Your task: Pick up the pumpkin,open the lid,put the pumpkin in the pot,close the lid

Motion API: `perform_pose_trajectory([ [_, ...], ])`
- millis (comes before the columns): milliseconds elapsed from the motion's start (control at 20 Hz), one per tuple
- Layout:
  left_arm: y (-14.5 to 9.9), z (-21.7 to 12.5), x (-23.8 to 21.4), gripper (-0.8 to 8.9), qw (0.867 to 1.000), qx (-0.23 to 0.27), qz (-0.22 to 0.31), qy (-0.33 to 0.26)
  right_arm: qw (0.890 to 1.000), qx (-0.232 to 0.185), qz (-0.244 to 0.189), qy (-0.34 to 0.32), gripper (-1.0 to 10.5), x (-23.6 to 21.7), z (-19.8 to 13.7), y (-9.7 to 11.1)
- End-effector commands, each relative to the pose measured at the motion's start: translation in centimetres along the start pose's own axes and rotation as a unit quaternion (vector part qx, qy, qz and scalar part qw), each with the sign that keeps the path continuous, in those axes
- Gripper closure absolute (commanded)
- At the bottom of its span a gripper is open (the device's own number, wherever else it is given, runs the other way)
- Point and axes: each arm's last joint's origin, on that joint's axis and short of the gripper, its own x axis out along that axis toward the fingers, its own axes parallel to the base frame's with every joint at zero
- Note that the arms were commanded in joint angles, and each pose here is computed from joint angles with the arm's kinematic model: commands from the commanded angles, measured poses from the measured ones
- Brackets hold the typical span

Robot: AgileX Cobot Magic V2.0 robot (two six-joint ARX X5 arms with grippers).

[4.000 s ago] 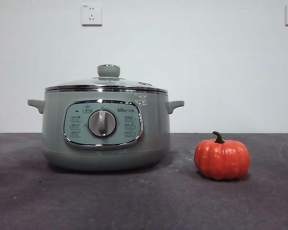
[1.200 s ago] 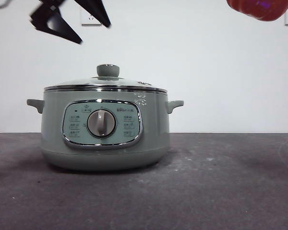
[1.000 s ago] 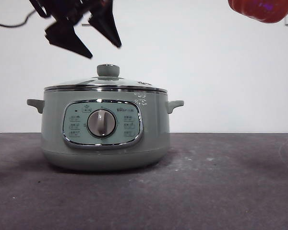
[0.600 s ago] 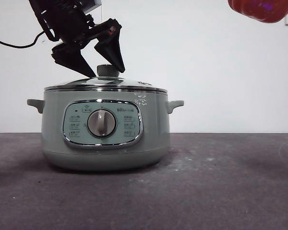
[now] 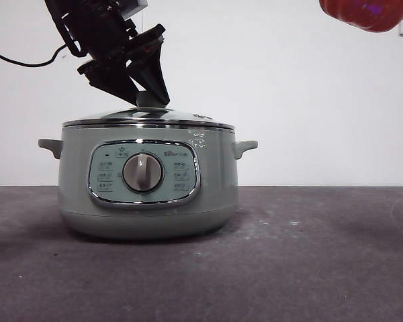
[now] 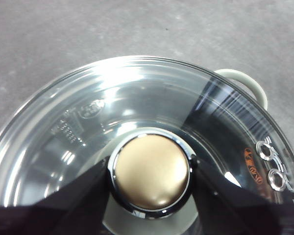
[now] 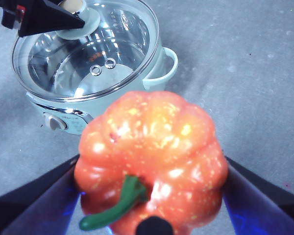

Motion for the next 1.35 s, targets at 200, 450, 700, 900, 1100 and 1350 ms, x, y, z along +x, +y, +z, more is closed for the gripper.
perform_pose_trajectory([
  [200, -0.1, -0.2, 0.3, 8.22, 1.0, 0.002, -0.002, 0.009, 1.0, 0.002, 0.0, -0.003, 9.6, 0.0, 0.1, 0.0],
  [450, -0.3, 0.5, -1.1, 8.22, 1.0, 0.003, 0.002, -0.013, 1.0, 0.002, 0.0, -0.003, 9.6, 0.0, 0.1, 0.0],
  [700, -0.8, 1.5, -4.3, 8.22, 0.998, 0.011, 0.01, -0.055, 1.0, 0.002, 0.0, -0.001, 9.6, 0.2, 0.1, 0.0],
  [900, -1.6, 2.0, -8.7, 8.22, 0.995, 0.02, 0.017, -0.094, 1.0, 0.002, 0.002, -0.007, 9.6, 0.9, 0.5, 0.0],
  [1100, -2.9, 1.4, -15.0, 8.22, 0.991, 0.024, 0.052, -0.123, 0.999, -0.001, 0.039, -0.019, 9.6, 3.4, 1.7, 0.1],
  [1350, -4.7, -1.0, -22.2, 8.22, 0.985, 0.023, 0.089, -0.146, 0.998, -0.025, 0.06, -0.02, 9.6, 7.7, 4.8, 1.0],
])
